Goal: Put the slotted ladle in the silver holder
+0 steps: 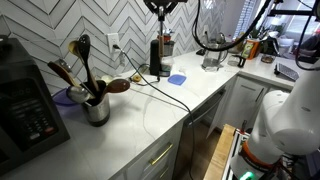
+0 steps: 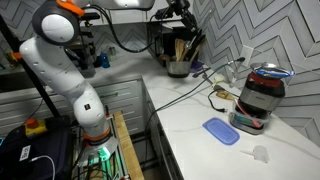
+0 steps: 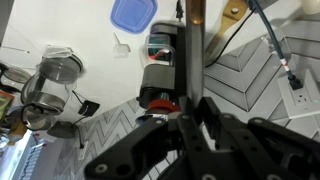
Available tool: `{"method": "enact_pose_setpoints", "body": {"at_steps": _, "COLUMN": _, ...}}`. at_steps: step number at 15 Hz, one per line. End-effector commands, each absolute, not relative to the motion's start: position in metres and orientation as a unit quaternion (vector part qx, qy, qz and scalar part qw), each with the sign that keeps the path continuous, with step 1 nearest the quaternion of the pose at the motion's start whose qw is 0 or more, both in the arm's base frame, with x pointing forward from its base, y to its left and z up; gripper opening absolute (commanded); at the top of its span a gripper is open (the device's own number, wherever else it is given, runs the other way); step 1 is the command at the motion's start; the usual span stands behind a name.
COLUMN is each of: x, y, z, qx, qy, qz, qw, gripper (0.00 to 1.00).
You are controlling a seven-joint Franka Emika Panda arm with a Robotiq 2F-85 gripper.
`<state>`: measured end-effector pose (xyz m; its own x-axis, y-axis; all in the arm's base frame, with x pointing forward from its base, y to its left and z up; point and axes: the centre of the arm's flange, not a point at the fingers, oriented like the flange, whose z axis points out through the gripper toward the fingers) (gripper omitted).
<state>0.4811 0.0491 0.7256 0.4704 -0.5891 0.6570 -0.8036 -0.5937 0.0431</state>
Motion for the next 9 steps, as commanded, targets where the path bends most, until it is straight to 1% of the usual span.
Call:
{"method": "enact_pose_setpoints", "body": {"at_steps": 1, "x": 0.4732, "y": 0.049, "z": 0.7266, "qx": 0.843, "qy": -0.409, "qz": 0.306, "qw": 0.173, "gripper": 0.18}}
{"method": "enact_pose_setpoints", "body": {"at_steps": 9, "x": 0.4693, "y": 0.0465, "z": 0.7184, "qx": 0.847, "qy": -0.401, "qz": 0.304, "qw": 0.174, "gripper": 0.18}}
